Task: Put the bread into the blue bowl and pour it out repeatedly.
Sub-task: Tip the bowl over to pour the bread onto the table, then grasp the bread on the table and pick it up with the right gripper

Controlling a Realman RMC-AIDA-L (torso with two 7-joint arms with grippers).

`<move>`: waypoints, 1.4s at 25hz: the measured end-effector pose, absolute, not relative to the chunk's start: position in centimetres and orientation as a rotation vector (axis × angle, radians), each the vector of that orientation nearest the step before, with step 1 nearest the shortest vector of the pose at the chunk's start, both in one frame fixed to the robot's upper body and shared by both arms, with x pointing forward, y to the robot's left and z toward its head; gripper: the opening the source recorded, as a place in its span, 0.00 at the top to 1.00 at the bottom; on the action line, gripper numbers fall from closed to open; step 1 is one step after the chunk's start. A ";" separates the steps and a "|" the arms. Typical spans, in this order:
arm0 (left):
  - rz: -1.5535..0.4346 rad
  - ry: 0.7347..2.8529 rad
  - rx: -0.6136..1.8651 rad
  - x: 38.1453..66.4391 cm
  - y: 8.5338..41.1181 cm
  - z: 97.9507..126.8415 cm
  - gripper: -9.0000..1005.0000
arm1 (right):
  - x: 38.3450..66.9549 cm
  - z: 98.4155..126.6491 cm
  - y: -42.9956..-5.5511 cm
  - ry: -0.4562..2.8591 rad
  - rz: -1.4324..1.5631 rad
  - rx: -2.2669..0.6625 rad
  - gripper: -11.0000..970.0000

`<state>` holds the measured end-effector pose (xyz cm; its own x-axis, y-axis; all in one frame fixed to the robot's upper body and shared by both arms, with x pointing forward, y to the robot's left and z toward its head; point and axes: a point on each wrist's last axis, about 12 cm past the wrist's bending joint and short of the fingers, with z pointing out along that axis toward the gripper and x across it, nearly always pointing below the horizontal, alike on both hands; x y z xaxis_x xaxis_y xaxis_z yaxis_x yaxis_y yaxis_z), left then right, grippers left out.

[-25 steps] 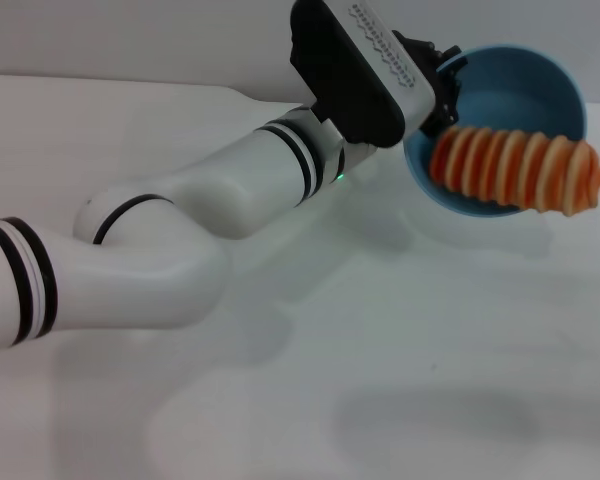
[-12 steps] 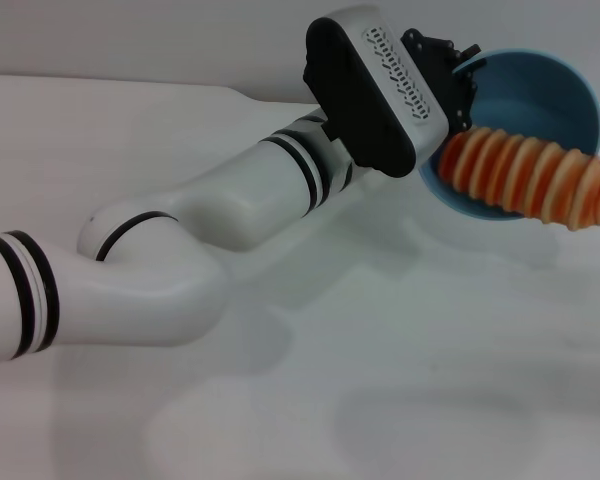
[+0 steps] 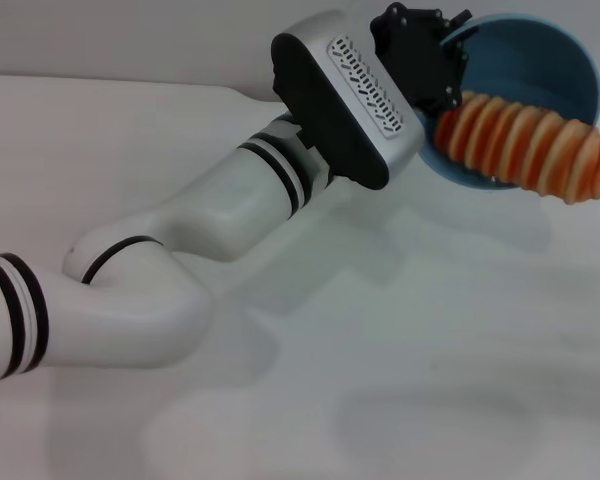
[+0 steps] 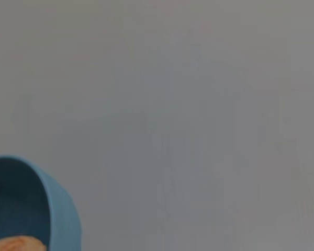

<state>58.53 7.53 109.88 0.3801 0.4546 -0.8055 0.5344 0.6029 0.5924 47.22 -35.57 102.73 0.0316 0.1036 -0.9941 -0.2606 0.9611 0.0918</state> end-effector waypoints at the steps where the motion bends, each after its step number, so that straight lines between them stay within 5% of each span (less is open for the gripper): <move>1: -0.056 1.231 0.994 58.5 7.4 110.0 0.99 | 47.2 102.8 -35.6 1.510 0.280 -0.123 0.34; 18: 0.083 1.144 1.009 58.7 7.0 111.2 0.99 | 46.4 102.6 -35.9 1.492 0.287 -0.060 0.36; 24: -0.026 1.408 0.923 60.4 7.4 111.7 0.99 | 45.5 103.1 -36.7 1.440 0.336 0.044 0.36; 35: -0.182 1.814 0.712 65.2 11.9 112.4 0.99 | 50.1 104.5 -33.5 1.766 0.731 -0.261 0.38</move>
